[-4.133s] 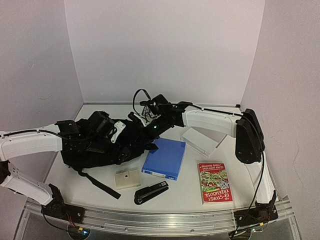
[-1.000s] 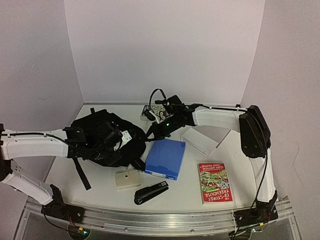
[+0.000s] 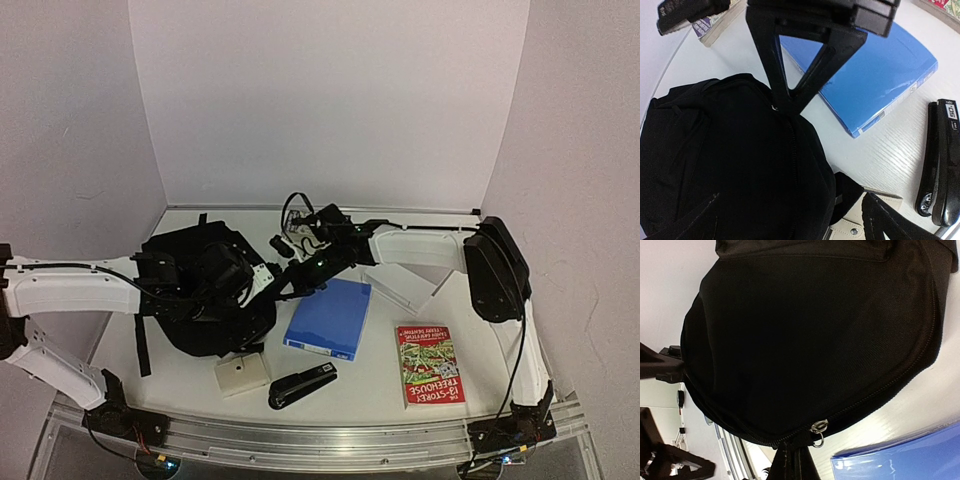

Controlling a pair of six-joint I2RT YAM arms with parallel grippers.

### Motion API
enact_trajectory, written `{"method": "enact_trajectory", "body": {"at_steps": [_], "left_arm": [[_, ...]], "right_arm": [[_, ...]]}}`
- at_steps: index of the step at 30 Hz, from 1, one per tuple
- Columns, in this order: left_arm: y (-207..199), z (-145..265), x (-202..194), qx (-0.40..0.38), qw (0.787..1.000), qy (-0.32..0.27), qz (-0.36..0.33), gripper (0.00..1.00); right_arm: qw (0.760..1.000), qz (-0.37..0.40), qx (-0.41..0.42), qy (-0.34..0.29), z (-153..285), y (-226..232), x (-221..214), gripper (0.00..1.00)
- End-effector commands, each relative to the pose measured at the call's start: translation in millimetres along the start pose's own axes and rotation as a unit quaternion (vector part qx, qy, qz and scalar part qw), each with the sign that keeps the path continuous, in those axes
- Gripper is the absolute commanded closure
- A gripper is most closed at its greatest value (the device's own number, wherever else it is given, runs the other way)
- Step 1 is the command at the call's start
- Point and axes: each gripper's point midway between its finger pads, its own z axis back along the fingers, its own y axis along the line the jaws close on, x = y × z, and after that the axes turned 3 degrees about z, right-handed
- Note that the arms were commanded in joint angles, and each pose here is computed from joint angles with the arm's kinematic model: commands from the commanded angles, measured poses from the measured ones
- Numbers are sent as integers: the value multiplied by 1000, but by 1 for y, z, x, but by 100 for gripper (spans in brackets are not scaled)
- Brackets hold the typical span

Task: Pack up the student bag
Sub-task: Unzip the student bag at the center of the board.

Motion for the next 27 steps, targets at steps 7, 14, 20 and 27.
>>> {"method": "enact_trajectory", "body": {"at_steps": [7,14,20,27], "left_arm": [[2,-18,-6,27,999,31,20,44],[22,8,8,57,997,-6,50,100],[34,51,20,40,994,-76,74,100],[38,70,14,32,993,-92,71,100]], "right_arm": [[997,35,31,-54,38,41,39,100],[996,48,5,-70,40,25,50,100],[994,38,-63,-84,36,-35,60,100],[989,28,-97,-103,29,-76,79,100]]}}
